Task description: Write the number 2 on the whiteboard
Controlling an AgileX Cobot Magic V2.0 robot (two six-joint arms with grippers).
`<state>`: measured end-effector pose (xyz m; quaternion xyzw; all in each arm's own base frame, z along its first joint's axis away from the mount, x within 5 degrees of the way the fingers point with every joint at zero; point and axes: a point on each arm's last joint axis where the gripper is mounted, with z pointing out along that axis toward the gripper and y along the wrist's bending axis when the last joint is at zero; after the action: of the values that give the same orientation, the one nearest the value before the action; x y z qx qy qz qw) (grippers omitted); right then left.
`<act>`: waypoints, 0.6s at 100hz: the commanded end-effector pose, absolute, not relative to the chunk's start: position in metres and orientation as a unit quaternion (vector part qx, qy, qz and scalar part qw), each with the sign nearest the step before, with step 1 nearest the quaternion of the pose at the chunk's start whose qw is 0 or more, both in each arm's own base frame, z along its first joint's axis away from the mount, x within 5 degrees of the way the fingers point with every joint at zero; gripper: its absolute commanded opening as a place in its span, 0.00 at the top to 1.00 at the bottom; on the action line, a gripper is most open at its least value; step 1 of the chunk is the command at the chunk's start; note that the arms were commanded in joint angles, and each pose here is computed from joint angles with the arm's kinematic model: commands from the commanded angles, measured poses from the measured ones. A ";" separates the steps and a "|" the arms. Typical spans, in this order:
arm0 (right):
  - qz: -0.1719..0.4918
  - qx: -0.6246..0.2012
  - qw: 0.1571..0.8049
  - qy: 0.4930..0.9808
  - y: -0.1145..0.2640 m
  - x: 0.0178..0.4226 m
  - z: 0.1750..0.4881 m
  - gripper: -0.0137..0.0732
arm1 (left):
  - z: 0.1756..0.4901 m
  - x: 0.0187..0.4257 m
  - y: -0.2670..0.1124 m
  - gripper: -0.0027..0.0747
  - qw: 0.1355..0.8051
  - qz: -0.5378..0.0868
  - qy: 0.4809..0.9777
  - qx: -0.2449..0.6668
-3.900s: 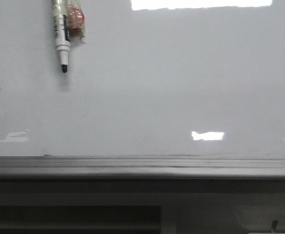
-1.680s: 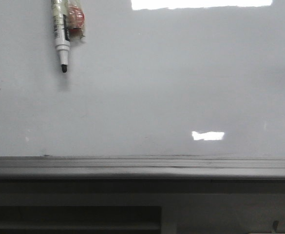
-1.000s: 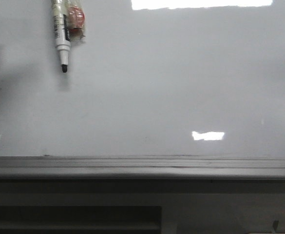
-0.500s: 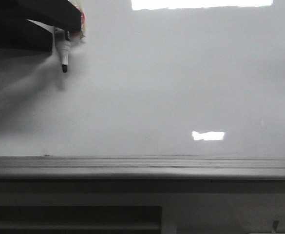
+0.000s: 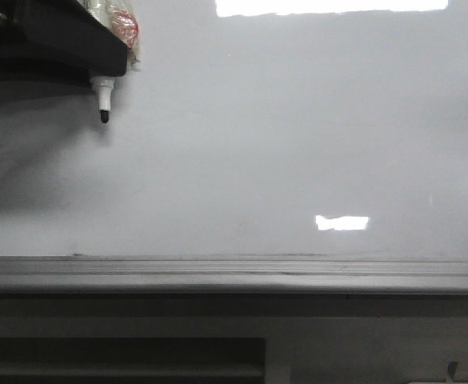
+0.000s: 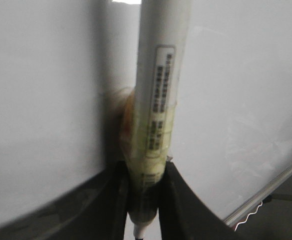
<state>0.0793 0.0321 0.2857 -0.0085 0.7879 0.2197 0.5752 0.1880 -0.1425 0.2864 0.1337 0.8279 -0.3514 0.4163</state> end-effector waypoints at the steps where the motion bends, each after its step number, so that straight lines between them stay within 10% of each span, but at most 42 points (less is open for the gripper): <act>1: 0.219 -0.003 0.599 0.770 0.031 0.082 0.300 0.31 | 0.303 0.186 -0.143 0.99 0.439 -0.363 0.810 0.141; 60: 0.344 -0.236 0.446 0.792 0.077 0.108 0.358 0.31 | 0.326 0.131 -0.195 0.99 0.386 -0.322 0.710 0.493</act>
<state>0.0983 0.0697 0.3351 -0.2130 0.8111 0.3147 0.4447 0.1325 -0.1868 0.3129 0.4777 0.7202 -0.3322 0.3779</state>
